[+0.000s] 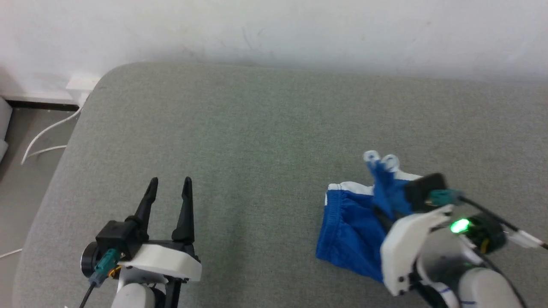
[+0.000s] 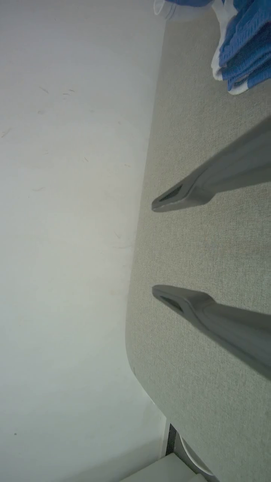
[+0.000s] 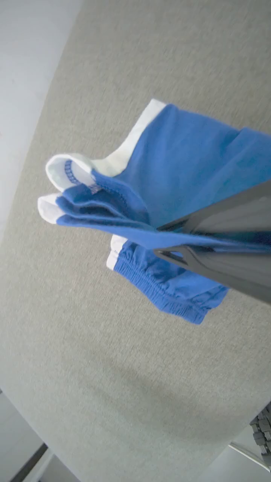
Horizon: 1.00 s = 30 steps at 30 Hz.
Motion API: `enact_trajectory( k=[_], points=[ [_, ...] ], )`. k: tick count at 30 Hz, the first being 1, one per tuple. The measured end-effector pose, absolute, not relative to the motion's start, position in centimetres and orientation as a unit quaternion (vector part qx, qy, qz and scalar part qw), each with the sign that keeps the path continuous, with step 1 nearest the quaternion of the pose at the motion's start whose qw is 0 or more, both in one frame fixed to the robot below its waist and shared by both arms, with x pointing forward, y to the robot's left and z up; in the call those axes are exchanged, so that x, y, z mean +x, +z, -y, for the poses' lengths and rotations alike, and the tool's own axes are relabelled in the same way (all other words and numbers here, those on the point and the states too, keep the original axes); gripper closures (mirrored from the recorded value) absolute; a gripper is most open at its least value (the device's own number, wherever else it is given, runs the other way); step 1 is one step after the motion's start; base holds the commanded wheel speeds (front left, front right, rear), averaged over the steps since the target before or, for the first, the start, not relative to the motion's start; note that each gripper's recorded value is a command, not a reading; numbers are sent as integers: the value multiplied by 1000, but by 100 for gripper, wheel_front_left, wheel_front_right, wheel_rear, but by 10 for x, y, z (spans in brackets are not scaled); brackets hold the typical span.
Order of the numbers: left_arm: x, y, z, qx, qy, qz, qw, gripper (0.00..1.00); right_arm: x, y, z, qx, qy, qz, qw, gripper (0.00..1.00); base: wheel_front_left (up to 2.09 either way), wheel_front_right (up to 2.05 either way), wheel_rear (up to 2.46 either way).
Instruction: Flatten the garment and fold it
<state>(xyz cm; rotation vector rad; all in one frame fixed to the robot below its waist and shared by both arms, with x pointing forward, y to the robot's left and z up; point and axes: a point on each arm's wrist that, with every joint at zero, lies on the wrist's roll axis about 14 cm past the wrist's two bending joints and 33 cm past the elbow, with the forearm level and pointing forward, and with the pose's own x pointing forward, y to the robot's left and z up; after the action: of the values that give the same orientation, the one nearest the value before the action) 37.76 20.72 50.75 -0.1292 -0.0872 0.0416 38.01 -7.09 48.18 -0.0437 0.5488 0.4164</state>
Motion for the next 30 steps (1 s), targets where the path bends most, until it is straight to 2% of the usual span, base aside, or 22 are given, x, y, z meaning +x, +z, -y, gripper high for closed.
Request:
enact_trajectory(
  k=[4, 8, 9, 10, 11, 16, 20, 23, 25, 27, 30],
  points=[
    [377, 504, -209, -64, 24, 37, 997, 0, 376, 468, 30, -41, 265, -290, 919, 100, 0, 0, 0],
    [379, 504, -211, -63, 26, 38, 997, 0, 374, 447, 11, -53, 294, -320, 899, 100, 0, 0, 0],
    [379, 503, -211, -63, 27, 37, 997, 0, 374, 443, 9, -53, 297, -324, 897, 83, 0, 0, 0],
    [379, 503, -211, -63, 27, 36, 997, 0, 374, 440, 7, -48, 301, -328, 894, 52, 0, 0, 0],
    [378, 502, -212, -63, 28, 35, 997, 0, 374, 438, 4, -41, 305, -328, 893, 0, 0, 0, 0],
    [378, 503, -212, -63, 28, 36, 997, 0, 377, 458, -12, 48, 330, -284, 899, 0, 0, 0, 0],
    [379, 505, -209, -66, 25, 39, 997, 0, 399, 513, -8, 128, 320, -150, 927, 0, 0, 0, 0],
    [380, 508, -207, -68, 22, 43, 996, 0, 416, 554, 25, 168, 269, -33, 948, 0, 0, 0, 0],
    [379, 510, -205, -69, 19, 47, 996, 0, 421, 566, 56, 184, 222, 17, 957, 0, 0, 0, 0],
    [377, 511, -205, -70, 19, 49, 996, 0, 419, 560, 89, 189, 171, 36, 966, 0, 0, 0, 0],
    [376, 513, -203, -71, 16, 51, 996, 0, 407, 522, 125, 156, 112, -7, 981, 0, 0, 0, 0]
  ],
)
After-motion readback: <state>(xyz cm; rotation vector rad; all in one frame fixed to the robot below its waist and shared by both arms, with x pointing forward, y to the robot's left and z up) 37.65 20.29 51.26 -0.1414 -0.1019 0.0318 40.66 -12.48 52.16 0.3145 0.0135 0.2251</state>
